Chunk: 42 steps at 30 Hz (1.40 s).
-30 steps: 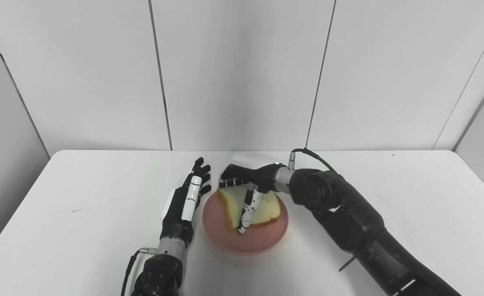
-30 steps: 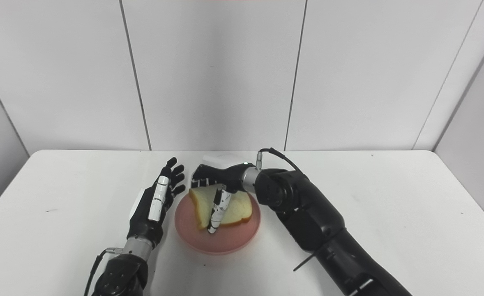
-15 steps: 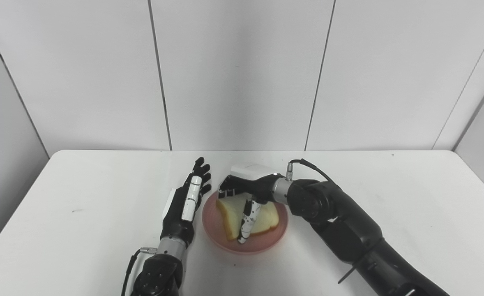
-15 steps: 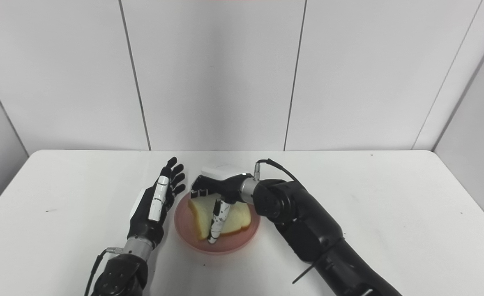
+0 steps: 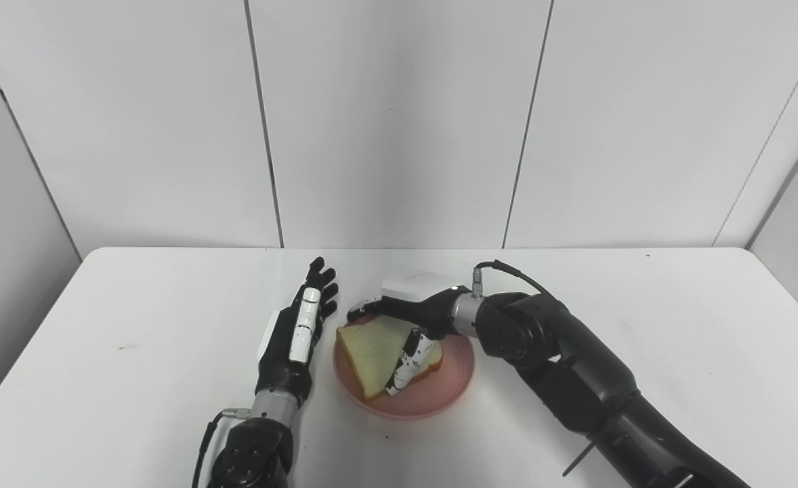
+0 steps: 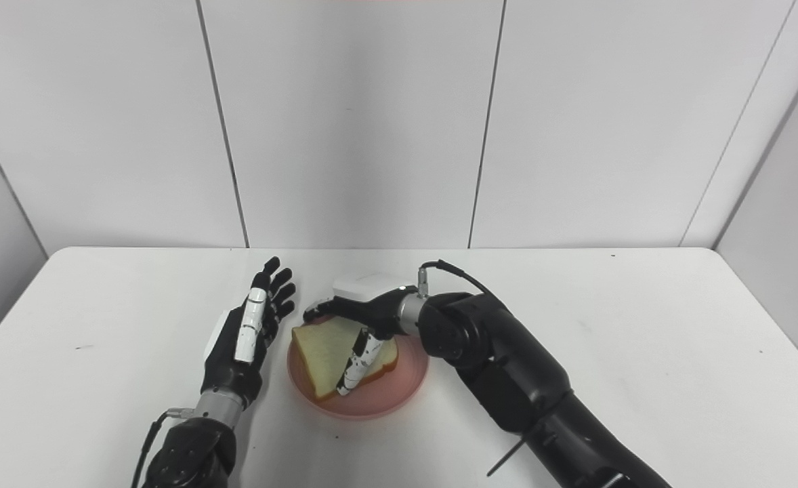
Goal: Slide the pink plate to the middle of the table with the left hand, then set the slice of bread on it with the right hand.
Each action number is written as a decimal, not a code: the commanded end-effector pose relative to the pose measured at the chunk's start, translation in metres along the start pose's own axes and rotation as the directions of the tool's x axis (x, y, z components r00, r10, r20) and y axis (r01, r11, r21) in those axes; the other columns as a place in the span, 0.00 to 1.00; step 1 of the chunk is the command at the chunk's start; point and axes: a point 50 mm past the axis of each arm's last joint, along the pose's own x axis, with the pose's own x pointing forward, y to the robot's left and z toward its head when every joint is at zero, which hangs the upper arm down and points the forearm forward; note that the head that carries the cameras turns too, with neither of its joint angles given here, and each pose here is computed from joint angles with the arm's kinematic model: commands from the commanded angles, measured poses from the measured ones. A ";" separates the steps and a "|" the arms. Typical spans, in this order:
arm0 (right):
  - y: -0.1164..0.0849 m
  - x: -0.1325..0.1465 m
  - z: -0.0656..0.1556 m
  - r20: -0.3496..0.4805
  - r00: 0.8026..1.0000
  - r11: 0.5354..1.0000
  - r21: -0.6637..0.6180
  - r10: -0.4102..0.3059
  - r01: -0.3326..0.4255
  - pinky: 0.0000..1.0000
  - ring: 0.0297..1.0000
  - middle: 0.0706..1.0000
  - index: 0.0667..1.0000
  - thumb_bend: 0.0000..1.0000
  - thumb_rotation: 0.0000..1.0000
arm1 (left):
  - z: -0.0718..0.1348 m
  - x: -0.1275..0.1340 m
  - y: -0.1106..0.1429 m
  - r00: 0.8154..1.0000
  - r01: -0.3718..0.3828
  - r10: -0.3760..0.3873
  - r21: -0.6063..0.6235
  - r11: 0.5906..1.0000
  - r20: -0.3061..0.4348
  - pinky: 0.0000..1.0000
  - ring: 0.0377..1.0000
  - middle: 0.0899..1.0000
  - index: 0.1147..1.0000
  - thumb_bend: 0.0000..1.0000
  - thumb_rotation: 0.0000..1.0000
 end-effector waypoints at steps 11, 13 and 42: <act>-0.059 -0.032 0.012 -0.076 0.997 1.000 -0.013 -0.018 0.017 0.94 0.99 1.00 1.00 1.00 0.44 | 0.027 0.011 -0.006 0.993 0.031 -0.028 -0.017 0.999 0.112 0.96 0.95 0.96 0.97 0.73 1.00; -0.063 -0.040 0.011 -0.074 0.996 0.999 -0.026 -0.045 0.043 0.98 0.97 0.99 1.00 1.00 0.47 | 0.028 0.011 -0.006 0.994 0.029 -0.027 -0.021 0.999 0.108 0.96 0.95 0.96 0.97 0.73 1.00; 0.024 -0.129 -0.039 -0.240 0.759 0.432 0.701 -0.606 0.567 0.97 0.99 1.00 1.00 0.72 1.00 | 0.025 0.003 0.006 0.992 0.044 -0.046 0.020 0.999 0.115 0.95 0.95 0.96 0.97 0.70 1.00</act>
